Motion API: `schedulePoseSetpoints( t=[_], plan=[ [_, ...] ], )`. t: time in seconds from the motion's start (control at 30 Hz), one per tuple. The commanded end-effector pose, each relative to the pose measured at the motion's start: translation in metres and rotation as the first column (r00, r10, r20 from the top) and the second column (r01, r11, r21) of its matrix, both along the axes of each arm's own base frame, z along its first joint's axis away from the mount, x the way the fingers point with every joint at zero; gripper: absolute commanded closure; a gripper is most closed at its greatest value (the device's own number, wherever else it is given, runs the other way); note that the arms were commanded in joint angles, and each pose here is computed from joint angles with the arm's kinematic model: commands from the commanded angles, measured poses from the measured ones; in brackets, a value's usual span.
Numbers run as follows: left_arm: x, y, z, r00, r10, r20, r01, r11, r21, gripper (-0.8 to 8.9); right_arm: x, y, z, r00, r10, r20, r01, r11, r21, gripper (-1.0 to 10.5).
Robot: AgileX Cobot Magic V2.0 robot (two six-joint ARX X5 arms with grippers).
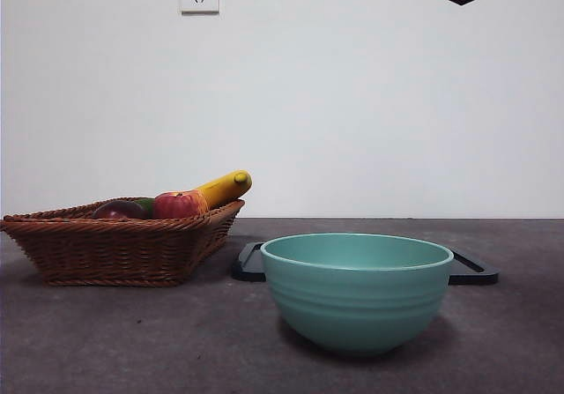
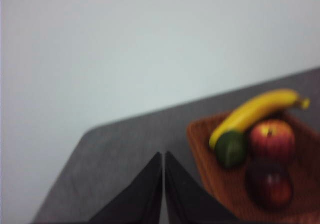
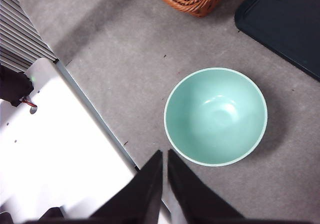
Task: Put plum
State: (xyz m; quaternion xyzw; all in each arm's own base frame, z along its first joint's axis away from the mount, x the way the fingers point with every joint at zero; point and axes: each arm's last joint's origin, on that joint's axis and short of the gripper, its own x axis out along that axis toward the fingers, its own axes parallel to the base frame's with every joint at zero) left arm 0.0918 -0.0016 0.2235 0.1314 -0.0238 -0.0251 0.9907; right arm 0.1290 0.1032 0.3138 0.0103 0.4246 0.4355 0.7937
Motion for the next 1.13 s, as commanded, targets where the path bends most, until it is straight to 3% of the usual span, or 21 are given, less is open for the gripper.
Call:
schedulePoseSetpoints(
  t=[0.03,0.47,0.73,0.83,1.13],
  plan=[
    [0.000,0.001,-0.015,1.000,0.019,-0.006,-0.019,1.000,-0.019,8.06,0.001,0.002,0.005,1.000,0.013,0.026,-0.014,1.000,0.011,9.4],
    [0.005,0.005,-0.062,0.994,0.057,-0.095,-0.061,0.997,-0.045,8.06,0.001,0.002,0.006,1.000,0.013,0.026,-0.014,1.000,0.011,9.4],
    [0.004,0.005,-0.075,0.973,0.055,-0.225,-0.072,0.995,-0.069,8.06,0.001,0.002,0.005,1.000,0.013,0.026,-0.014,1.000,0.011,9.4],
    [0.004,0.005,-0.074,0.973,0.053,-0.226,-0.080,0.990,-0.115,8.06,0.001,0.002,0.005,1.000,0.013,0.026,-0.014,1.000,0.011,9.4],
    [0.004,0.005,-0.074,0.973,0.053,-0.225,-0.081,0.990,-0.117,8.06,0.001,0.002,0.005,1.000,0.013,0.026,-0.014,1.000,0.011,9.4]
  ],
)
